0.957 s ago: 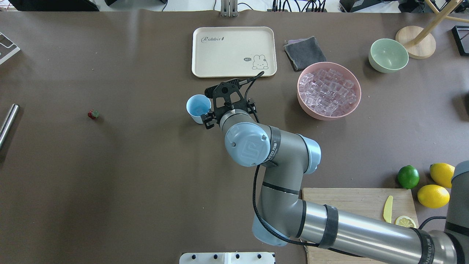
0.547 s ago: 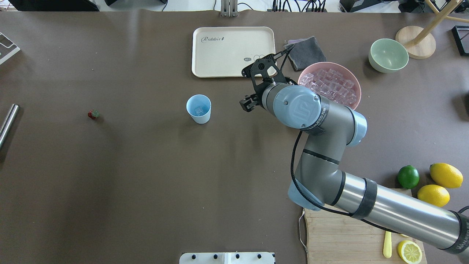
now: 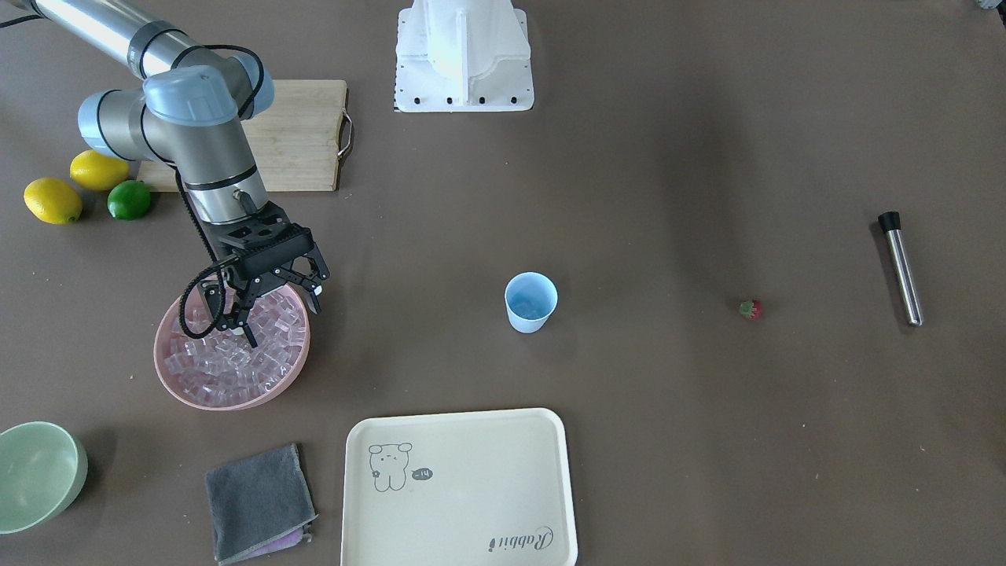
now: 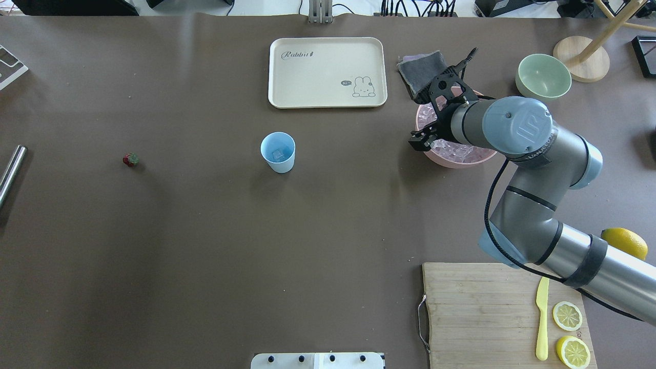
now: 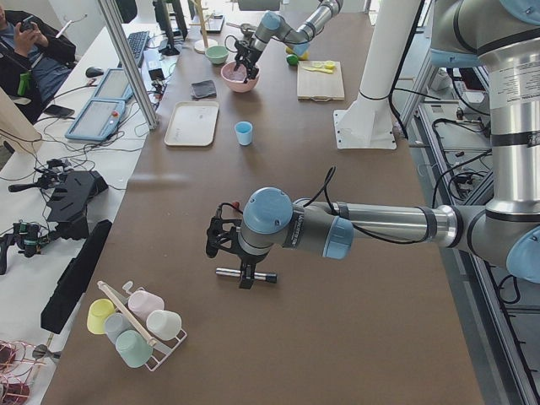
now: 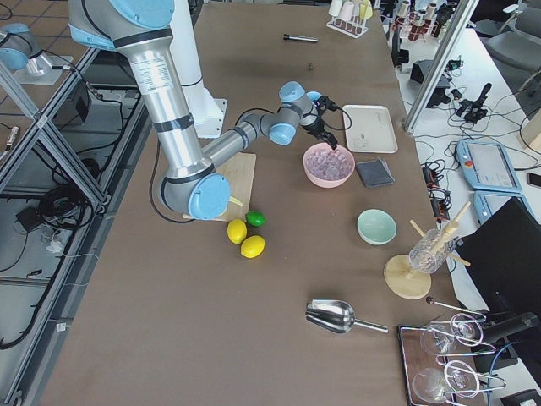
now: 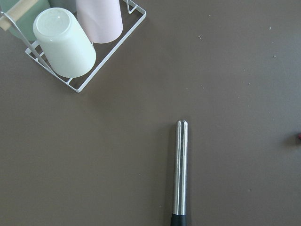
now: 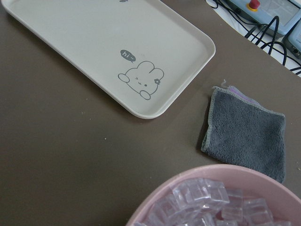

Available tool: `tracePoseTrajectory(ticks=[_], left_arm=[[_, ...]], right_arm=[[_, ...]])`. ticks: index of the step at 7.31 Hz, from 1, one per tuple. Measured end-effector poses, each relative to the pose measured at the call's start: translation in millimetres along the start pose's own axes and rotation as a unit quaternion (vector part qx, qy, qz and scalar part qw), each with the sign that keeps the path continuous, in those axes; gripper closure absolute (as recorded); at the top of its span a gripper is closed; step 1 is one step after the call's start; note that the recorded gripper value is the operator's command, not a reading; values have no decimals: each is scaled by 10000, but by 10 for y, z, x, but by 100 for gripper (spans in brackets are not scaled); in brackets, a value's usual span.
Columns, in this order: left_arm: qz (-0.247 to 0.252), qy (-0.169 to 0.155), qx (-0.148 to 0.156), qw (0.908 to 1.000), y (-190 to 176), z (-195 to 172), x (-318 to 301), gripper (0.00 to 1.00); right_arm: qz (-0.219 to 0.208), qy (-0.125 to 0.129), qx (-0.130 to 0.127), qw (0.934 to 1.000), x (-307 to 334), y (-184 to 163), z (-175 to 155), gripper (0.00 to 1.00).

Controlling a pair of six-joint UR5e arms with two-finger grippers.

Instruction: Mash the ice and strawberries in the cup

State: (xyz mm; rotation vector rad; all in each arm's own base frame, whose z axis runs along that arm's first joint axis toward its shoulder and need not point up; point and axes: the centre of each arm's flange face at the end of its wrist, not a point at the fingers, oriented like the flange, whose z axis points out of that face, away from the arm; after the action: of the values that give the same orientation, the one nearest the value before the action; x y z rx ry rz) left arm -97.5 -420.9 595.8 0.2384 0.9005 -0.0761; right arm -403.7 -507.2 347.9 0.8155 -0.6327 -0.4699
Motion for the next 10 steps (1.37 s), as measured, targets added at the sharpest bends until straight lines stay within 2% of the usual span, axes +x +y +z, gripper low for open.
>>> tracePoseTrajectory(ticks=[3, 5, 6, 7, 8, 10], left_arm=[[28, 53, 26, 10000, -11, -24, 40, 1], [22, 75, 26, 10000, 1, -29, 43, 1], [13, 76, 18, 10000, 13, -23, 33, 1], [7, 76, 15, 10000, 18, -21, 29, 1], [3, 76, 14, 10000, 19, -20, 27, 1], [21, 77, 35, 10000, 14, -39, 45, 1]], right_arm=[[-514, -214, -56, 9984, 124, 137, 13, 4], [-419, -412, -64, 9983, 202, -21, -58, 13], [-291, -546, -185, 9979, 345, -84, -98, 12], [-352, -710, -371, 9962, 569, -96, -109, 12], [-634, -851, -516, 9930, 757, -57, -62, 12], [-1062, -1062, -607, 9868, 775, -45, 40, 11]])
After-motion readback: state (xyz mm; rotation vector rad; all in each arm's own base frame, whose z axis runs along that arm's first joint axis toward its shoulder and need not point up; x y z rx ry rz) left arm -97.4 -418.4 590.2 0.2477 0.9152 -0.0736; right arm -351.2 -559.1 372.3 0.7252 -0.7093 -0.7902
